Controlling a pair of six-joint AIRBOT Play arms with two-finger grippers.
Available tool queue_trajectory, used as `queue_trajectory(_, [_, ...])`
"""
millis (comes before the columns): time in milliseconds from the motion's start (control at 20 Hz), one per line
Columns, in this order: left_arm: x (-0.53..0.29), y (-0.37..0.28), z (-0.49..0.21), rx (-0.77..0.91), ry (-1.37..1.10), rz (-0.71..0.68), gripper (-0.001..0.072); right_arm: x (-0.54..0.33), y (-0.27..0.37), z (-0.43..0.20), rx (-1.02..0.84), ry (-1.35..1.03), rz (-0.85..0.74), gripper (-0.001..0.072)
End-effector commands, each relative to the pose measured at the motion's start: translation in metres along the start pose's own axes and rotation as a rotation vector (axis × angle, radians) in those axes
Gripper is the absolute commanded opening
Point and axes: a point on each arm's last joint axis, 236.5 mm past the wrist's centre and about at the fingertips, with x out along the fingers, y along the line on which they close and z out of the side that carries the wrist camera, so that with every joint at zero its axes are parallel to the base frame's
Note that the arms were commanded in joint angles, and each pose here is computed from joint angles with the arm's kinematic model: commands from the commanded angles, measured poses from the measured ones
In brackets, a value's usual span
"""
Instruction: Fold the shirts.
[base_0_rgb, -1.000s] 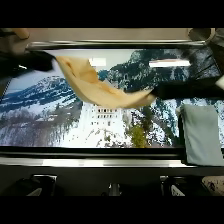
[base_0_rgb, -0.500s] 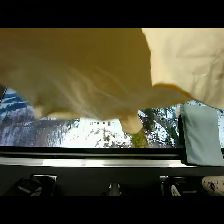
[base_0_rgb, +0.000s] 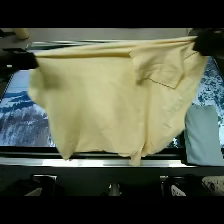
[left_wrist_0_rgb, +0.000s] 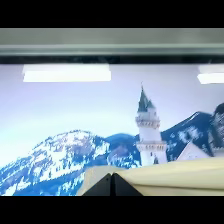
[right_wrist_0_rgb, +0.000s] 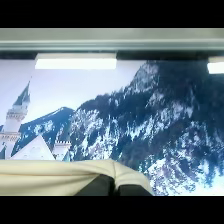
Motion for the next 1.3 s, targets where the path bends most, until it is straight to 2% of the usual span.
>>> queue_trajectory(0, [0.109,0.011,-0.087,0.010,0.253,0.070,0.0022,0.126,-0.010,-0.062,0.170,0.184,0.029,0.0027])
queue_trajectory(200, [0.154,-0.005,-0.185,-0.093,0.551,0.038,0.0026,0.198,0.007,-0.157,0.398,0.464,0.092,0.0027])
queue_trajectory(250, [0.154,-0.011,-0.200,-0.113,0.604,0.027,0.0042,0.208,0.013,-0.173,0.431,0.510,0.115,0.0028])
queue_trajectory(300, [0.151,-0.013,-0.211,-0.113,0.652,0.019,0.0115,0.212,0.023,-0.184,0.468,0.551,0.148,0.0043])
queue_trajectory(350, [0.145,-0.012,-0.218,-0.098,0.695,0.014,0.0347,0.213,0.026,-0.187,0.481,0.567,0.160,0.0172])
queue_trajectory(400, [0.135,-0.006,-0.224,-0.059,0.750,0.011,0.0624,0.207,0.024,-0.189,0.475,0.586,0.160,0.0385])
queue_trajectory(450, [0.120,0.006,-0.231,0.008,0.826,0.001,0.0672,0.196,0.019,-0.190,0.431,0.609,0.168,0.0582])
queue_trajectory(500, [0.105,0.021,-0.237,0.046,0.892,0.000,0.0663,0.180,0.008,-0.192,0.356,0.640,0.171,0.0646])
queue_trajectory(550, [0.091,0.035,-0.244,0.036,0.950,0.003,0.0578,0.162,-0.011,-0.201,0.308,0.701,0.140,0.0619])
queue_trajectory(600, [0.075,0.045,-0.253,-0.017,1.005,-0.014,0.0454,0.139,-0.032,-0.217,0.289,0.796,0.088,0.0617])
queue_trajectory(650, [0.062,0.043,-0.266,-0.096,1.044,-0.067,0.0449,0.118,-0.056,-0.235,0.281,0.894,0.028,0.0603])
queue_trajectory(750, [0.036,0.031,-0.305,-0.251,1.112,-0.183,0.0454,0.097,-0.070,-0.262,0.361,0.985,0.009,0.0526])
queue_trajectory(800, [0.026,0.027,-0.331,-0.316,1.141,-0.199,0.0507,0.088,-0.068,-0.279,0.396,1.017,0.021,0.0526])
queue_trajectory(850, [0.018,0.025,-0.353,-0.368,1.166,-0.202,0.0629,0.079,-0.063,-0.299,0.390,1.049,0.035,0.0525])
queue_trajectory(950, [0.010,0.010,-0.388,-0.426,1.191,-0.251,0.0627,0.066,-0.048,-0.331,0.412,1.082,0.074,0.0526])
queue_trajectory(1000, [0.011,0.003,-0.397,-0.451,1.185,-0.269,0.0602,0.060,-0.046,-0.342,0.413,1.097,0.079,0.0526])
queue_trajectory(1250, [0.033,-0.009,-0.393,-0.536,1.083,-0.282,0.0598,0.044,-0.046,-0.363,0.398,1.154,0.076,0.0526])
